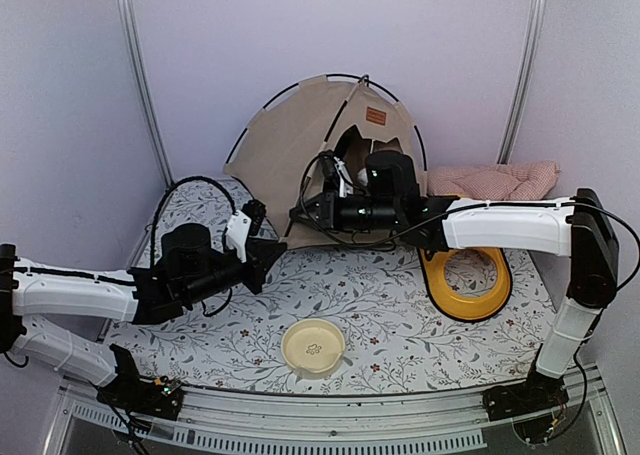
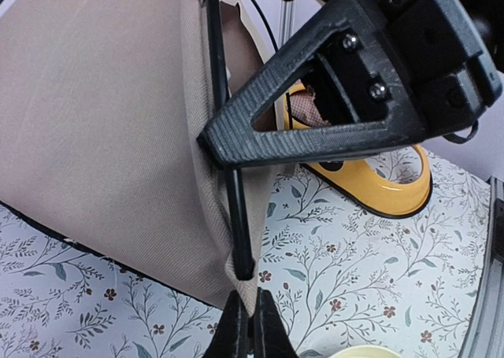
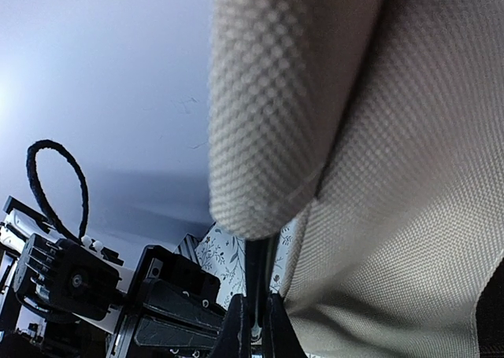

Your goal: Set up the pet tent

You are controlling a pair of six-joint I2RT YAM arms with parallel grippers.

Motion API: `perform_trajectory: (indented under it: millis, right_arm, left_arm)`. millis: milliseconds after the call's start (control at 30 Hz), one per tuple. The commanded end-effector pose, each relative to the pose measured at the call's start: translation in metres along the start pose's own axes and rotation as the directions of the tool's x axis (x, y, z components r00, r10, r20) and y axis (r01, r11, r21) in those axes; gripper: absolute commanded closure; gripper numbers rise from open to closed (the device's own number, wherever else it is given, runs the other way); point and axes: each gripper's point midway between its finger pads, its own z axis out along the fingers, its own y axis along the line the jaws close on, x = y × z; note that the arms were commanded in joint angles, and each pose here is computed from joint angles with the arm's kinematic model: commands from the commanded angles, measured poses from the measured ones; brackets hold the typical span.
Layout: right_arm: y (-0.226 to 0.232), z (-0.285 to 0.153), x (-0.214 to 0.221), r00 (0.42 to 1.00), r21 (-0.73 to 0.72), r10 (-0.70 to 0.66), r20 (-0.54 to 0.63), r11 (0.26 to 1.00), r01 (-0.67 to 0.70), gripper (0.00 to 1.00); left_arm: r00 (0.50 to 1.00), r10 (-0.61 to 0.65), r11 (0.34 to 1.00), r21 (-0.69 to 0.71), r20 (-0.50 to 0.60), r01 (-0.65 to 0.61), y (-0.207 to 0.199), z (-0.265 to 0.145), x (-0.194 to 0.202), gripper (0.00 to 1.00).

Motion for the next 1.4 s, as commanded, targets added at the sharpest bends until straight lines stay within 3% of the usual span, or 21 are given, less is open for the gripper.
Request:
perform_trajectory:
  millis: [0,333,600,933,1167,1200,1367]
  right_arm:
    - [-0.011,-0.011,-0.010,0.999,0.052,0.008,0.049,0.999,-0.010,1.00]
    - [-0.005,0.003,0.007,1.000,0.046,-0.008,0.000,0.999,0.008,1.00]
    - [-0.005,0.012,0.025,0.999,0.055,-0.020,-0.046,0.998,0.023,1.00]
    - [-0.022,0.028,0.031,0.997,0.097,-0.033,-0.066,0.995,0.039,1.00]
    - [-0.026,0.036,0.040,0.995,0.109,-0.041,-0.095,0.993,0.051,1.00]
    - [-0.025,0.037,0.042,0.993,0.111,-0.050,-0.103,0.992,0.061,0.97]
    - [-0.010,0.036,0.041,0.989,0.111,-0.103,-0.109,0.987,0.115,0.52]
  left_arm:
    - [1.000,0.013,1.000,0.013,0.029,-0.013,-0.003,0.002,-0.015,1.00]
    - [0.998,0.039,0.999,0.031,0.051,-0.040,-0.006,0.001,-0.023,1.00]
    - [0.997,0.061,0.998,0.002,0.055,-0.061,0.003,0.000,-0.030,0.94]
    - [0.993,0.072,0.997,0.016,0.091,-0.073,0.002,-0.014,-0.047,0.78]
    - [0.993,0.019,0.988,-0.153,0.116,-0.001,0.042,-0.034,-0.058,0.64]
    - [0.993,0.008,0.986,-0.166,0.119,0.011,0.047,-0.036,-0.059,0.61]
    - [0.989,-0.054,0.977,-0.197,0.141,0.081,0.061,-0.038,-0.074,0.51]
